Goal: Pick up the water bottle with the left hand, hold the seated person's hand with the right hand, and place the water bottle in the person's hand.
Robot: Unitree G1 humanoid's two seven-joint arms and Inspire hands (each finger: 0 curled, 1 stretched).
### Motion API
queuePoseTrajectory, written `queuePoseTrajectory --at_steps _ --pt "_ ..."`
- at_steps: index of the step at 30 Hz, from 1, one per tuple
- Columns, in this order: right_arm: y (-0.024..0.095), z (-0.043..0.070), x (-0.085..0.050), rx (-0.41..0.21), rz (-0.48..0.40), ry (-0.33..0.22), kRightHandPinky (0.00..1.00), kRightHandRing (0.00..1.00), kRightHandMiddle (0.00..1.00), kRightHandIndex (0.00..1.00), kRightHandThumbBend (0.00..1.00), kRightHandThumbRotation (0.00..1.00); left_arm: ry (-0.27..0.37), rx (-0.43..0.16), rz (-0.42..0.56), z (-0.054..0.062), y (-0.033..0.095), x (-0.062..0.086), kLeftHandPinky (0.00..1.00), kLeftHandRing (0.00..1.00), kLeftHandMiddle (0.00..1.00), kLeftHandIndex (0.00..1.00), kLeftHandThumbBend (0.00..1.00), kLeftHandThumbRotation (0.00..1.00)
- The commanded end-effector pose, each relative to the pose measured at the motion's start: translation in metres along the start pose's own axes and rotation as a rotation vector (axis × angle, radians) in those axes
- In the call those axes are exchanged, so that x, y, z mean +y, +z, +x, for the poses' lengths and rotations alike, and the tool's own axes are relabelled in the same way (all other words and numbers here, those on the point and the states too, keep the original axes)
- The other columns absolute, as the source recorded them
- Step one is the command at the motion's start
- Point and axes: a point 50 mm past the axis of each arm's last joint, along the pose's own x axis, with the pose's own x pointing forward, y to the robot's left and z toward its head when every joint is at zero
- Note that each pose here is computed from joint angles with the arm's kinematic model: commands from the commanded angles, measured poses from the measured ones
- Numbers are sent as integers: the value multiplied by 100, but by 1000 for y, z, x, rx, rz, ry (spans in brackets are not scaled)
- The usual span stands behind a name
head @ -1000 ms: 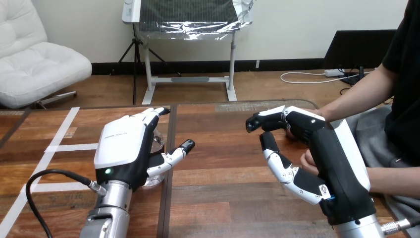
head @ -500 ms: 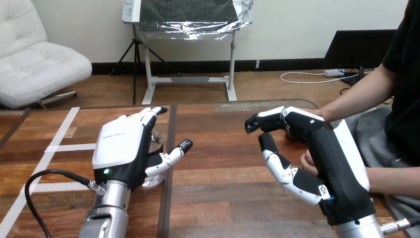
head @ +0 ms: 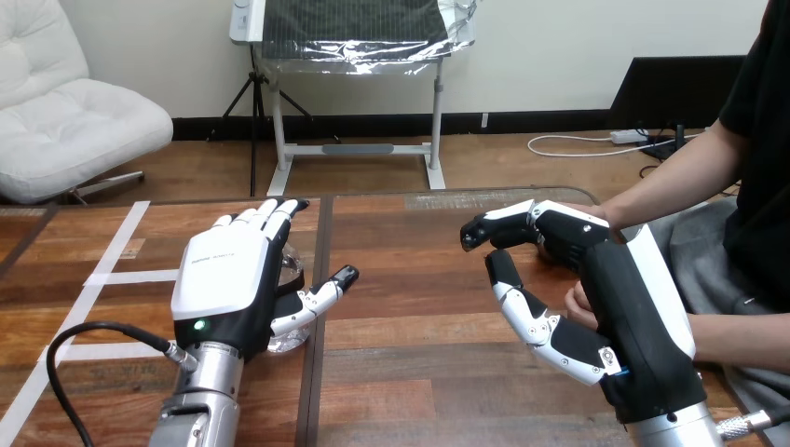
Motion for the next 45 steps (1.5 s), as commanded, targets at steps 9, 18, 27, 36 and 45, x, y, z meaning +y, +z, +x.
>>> queuePoseTrajectory --at_steps 9,18,27,36,45 --pt "7 12 -7 -63 -16 -12 65 71 64 56 24 0 57 -14 44 12 4 5 100 100 100 99 63 96" --pt "7 13 -8 -69 -19 -11 64 71 64 55 23 0 92 -19 51 13 5 7 100 100 100 100 65 100" --pt "6 14 -7 -69 -22 -8 64 71 64 55 23 0 127 -25 59 15 6 9 100 100 100 100 66 100" --pt "5 15 -7 -74 -23 -5 63 71 64 55 24 0 148 -20 65 15 6 10 100 100 100 100 67 100" --pt "6 16 -7 -78 -20 -6 63 70 63 55 25 0 184 -8 58 16 5 11 100 100 100 100 66 100"
